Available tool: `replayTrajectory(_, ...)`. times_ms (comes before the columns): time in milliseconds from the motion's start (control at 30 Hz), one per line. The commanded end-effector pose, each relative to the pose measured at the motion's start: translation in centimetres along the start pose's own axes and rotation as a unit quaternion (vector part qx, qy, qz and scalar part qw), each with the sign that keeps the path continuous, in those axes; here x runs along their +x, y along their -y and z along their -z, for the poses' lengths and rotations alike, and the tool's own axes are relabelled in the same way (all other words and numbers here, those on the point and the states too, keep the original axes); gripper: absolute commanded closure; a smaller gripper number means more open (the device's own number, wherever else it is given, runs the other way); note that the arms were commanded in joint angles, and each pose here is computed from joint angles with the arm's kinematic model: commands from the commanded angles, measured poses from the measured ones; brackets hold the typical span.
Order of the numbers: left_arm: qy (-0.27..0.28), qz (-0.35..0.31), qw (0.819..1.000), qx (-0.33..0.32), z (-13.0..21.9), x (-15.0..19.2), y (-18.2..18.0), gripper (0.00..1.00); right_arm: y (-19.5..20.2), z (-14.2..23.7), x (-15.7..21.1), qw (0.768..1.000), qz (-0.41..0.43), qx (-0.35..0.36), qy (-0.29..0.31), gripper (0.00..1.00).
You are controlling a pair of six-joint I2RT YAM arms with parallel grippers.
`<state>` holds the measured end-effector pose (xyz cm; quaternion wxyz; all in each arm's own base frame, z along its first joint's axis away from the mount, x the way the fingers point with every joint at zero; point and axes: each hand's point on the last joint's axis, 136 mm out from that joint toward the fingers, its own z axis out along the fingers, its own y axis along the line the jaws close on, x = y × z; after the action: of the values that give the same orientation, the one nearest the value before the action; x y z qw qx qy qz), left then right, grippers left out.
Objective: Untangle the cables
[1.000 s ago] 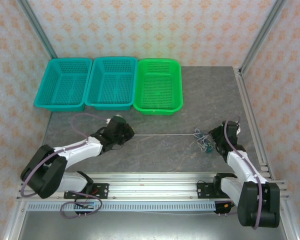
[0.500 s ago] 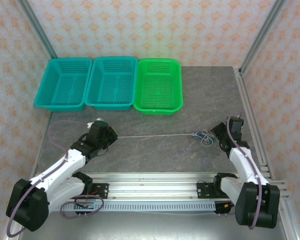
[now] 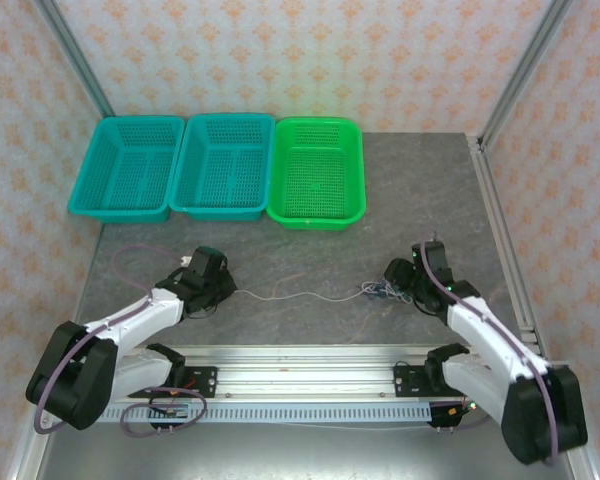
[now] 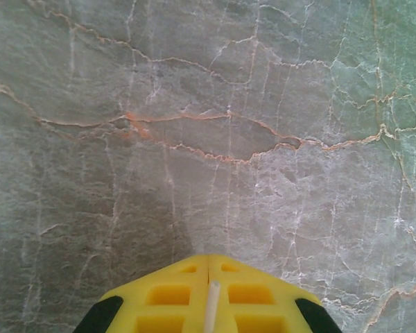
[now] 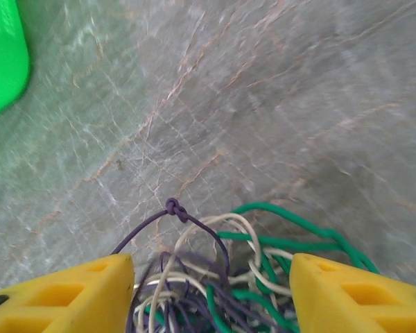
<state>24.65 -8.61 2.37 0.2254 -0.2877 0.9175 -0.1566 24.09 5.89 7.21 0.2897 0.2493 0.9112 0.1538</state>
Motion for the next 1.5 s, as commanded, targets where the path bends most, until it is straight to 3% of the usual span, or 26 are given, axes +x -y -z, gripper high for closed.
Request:
replayTrajectory(0,0.023,-0.012,1.000,0.017,0.5,-1.3,1.4,1.00,4.3,2.2,0.5,0.992,-0.075,0.096,0.022,0.37)
replayTrajectory(133,0.023,-0.009,1.000,0.020,0.4,-1.2,1.5,1.00,5.9,2.1,1.8,0.982,-0.132,0.136,0.005,0.34)
replayTrajectory(233,0.024,-0.011,0.999,0.018,0.6,-1.3,1.5,1.00,2.7,-0.4,2.6,0.985,-0.163,0.050,-0.030,0.29)
replayTrajectory(333,0.026,-0.013,0.999,0.019,0.8,-1.4,1.5,1.00,0.8,-2.2,2.0,0.983,-0.180,-0.001,-0.024,0.25)
replayTrajectory(433,0.033,-0.011,0.999,0.015,1.2,-1.6,1.2,1.00,2.0,-3.3,1.8,0.982,-0.184,0.033,-0.012,0.48)
replayTrajectory(500,0.042,-0.009,0.999,-0.001,1.6,-1.8,0.6,1.00,2.9,-3.7,1.7,0.981,-0.184,0.062,-0.009,0.82)
replayTrajectory(567,0.061,-0.004,0.997,-0.040,2.3,-2.3,-1.0,1.00,4.2,-3.1,0.9,0.979,-0.175,0.101,0.011,1.00)
replayTrajectory(733,0.104,0.034,0.983,-0.147,4.9,-4.0,-6.4,1.00,7.8,-0.1,-3.8,0.966,-0.186,0.161,0.083,1.00)
replayTrajectory(833,0.102,0.074,0.979,-0.161,5.6,-4.3,-8.8,1.00,9.6,1.7,-6.5,0.955,-0.220,0.166,0.107,1.00)
replayTrajectory(933,0.097,0.102,0.979,-0.148,5.7,-4.3,-9.7,1.00,9.0,2.7,-8.7,0.958,-0.210,0.150,0.122,1.00)
replayTrajectory(1033,0.077,0.087,0.990,-0.075,4.6,-4.3,-7.0,1.00,4.3,1.8,-9.7,0.980,-0.170,0.045,0.091,1.00)
replayTrajectory(1200,0.059,0.030,0.991,0.117,4.2,-4.3,0.4,1.00,-1.9,1.5,-8.7,0.996,-0.074,-0.036,0.035,1.00)
replayTrajectory(1333,0.084,-0.109,0.972,0.188,7.3,-3.2,6.3,0.59,-6.9,3.4,-8.9,0.993,-0.019,-0.117,0.017,1.00)
replayTrajectory(1467,0.110,-0.212,0.943,0.230,10.7,-1.8,10.9,0.44,-10.4,5.3,-9.4,0.986,0.023,-0.163,0.000,1.00)
